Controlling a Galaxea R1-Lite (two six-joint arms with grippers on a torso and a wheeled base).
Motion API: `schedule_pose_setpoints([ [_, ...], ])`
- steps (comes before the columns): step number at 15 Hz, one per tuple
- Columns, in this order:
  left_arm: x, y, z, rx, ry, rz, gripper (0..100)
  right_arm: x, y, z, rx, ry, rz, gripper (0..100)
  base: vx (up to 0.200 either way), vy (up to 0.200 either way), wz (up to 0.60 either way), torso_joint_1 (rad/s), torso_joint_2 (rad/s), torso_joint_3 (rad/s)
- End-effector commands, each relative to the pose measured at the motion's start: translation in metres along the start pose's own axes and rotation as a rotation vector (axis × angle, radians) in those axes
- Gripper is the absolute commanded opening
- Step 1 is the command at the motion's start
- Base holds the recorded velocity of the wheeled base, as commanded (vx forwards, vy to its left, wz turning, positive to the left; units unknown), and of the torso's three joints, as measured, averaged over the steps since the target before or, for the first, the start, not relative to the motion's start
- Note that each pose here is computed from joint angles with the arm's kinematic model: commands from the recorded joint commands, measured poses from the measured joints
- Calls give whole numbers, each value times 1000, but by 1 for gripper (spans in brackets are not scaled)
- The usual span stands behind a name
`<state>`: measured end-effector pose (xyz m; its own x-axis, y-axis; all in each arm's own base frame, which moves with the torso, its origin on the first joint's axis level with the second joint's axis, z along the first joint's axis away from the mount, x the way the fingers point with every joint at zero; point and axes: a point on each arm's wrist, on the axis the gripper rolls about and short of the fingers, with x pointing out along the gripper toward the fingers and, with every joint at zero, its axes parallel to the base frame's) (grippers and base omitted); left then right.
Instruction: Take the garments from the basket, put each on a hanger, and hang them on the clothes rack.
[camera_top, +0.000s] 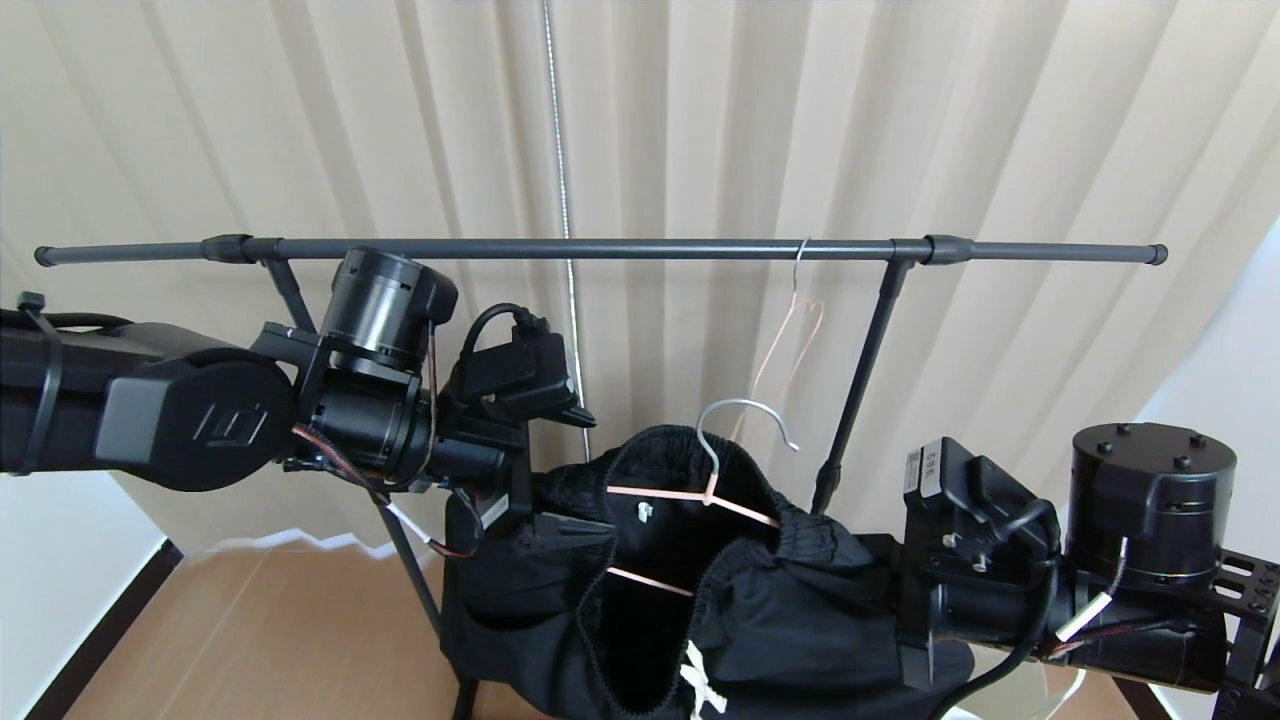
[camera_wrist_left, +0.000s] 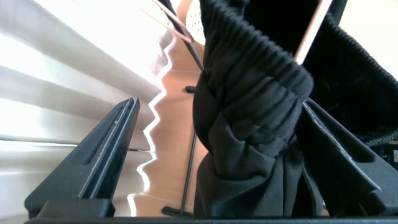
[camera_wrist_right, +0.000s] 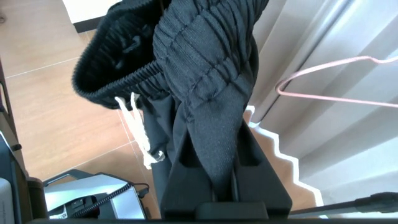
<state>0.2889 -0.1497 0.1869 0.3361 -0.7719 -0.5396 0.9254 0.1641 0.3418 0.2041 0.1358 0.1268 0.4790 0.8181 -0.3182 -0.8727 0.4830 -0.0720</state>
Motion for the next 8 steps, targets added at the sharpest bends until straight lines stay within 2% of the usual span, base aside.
schedule_pose_setpoints([
  [1,2,-1,0,-2,0,-7,100,-1,1,1,-3,-5,4,0,0,0,0,0,0,0],
  [8,14,-6,-6,-17,-2,-66,100,-2,1,4,-6,-17,6,0,0,0,0,0,0,0],
])
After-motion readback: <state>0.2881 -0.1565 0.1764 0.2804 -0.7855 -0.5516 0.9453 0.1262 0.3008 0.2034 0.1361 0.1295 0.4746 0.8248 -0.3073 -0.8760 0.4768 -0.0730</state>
